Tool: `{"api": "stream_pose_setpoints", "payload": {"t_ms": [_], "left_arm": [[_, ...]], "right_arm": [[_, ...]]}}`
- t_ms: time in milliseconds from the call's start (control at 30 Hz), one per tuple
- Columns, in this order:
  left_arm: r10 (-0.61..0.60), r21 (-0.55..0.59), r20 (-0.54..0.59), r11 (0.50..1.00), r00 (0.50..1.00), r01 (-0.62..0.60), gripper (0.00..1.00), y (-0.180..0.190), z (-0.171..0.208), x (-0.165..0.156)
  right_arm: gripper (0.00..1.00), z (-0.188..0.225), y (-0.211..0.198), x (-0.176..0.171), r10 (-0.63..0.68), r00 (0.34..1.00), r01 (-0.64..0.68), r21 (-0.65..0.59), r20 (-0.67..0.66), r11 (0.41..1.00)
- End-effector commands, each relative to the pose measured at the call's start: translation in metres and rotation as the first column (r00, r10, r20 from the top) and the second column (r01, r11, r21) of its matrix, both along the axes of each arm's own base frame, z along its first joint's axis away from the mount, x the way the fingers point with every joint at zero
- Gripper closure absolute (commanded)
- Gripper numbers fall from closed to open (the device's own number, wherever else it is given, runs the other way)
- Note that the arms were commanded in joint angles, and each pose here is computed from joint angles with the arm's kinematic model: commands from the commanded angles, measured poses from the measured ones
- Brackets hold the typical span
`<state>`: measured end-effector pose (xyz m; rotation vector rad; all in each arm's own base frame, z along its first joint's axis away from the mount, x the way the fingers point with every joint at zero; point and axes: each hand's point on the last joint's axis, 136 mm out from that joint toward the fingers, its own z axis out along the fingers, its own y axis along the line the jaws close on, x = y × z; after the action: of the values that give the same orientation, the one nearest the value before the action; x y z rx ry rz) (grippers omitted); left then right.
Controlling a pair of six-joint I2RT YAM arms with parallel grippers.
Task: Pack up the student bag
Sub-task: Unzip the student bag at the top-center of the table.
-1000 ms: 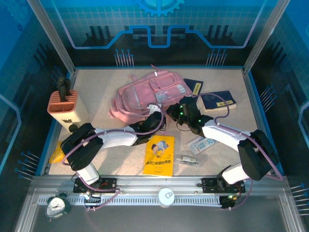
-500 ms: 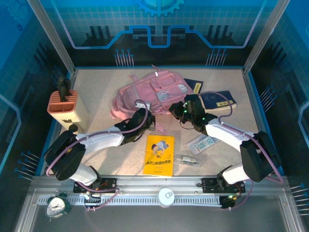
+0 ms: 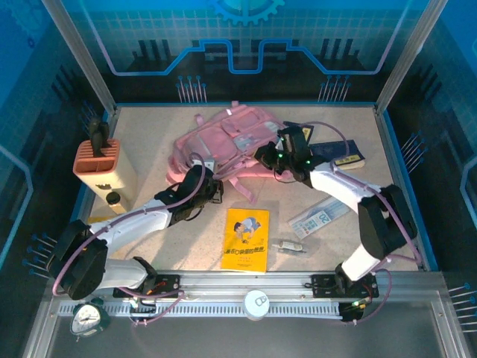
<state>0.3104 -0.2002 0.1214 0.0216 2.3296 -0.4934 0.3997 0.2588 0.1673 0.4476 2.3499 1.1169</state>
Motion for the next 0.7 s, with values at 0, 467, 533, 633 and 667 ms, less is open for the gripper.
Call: {"api": "stream_pose_setpoints", "payload": {"t_ms": [0, 467, 533, 633, 667], "left_arm": [[-0.091, -0.042, -0.048, 0.995, 0.995, 0.089, 1.00, -0.011, 0.000, -0.022], [-0.126, -0.096, -0.025, 0.988, 0.992, 0.123, 1.00, -0.033, 0.014, -0.008], [-0.130, -0.089, -0.031, 0.988, 0.991, 0.127, 1.00, -0.034, 0.013, -0.008], [-0.136, -0.091, -0.031, 0.987, 0.990, 0.132, 1.00, -0.036, 0.014, -0.008], [-0.139, -0.095, -0.024, 0.986, 0.990, 0.136, 1.00, -0.038, 0.016, -0.007]], "right_arm": [[0.92, 0.018, 0.009, 0.028, 0.069, 0.993, -0.067, -0.031, 0.100, 0.997], [0.46, -0.005, 0.014, 0.002, 0.189, 0.982, -0.189, -0.014, 0.009, 0.982], [0.41, -0.003, 0.016, -0.014, 0.188, 0.982, -0.188, 0.032, 0.009, 0.982], [0.34, -0.007, 0.020, -0.032, 0.171, 0.985, -0.170, 0.066, -0.023, 0.983], [0.32, -0.010, 0.025, -0.038, 0.172, 0.985, -0.168, 0.080, -0.034, 0.982]]}}
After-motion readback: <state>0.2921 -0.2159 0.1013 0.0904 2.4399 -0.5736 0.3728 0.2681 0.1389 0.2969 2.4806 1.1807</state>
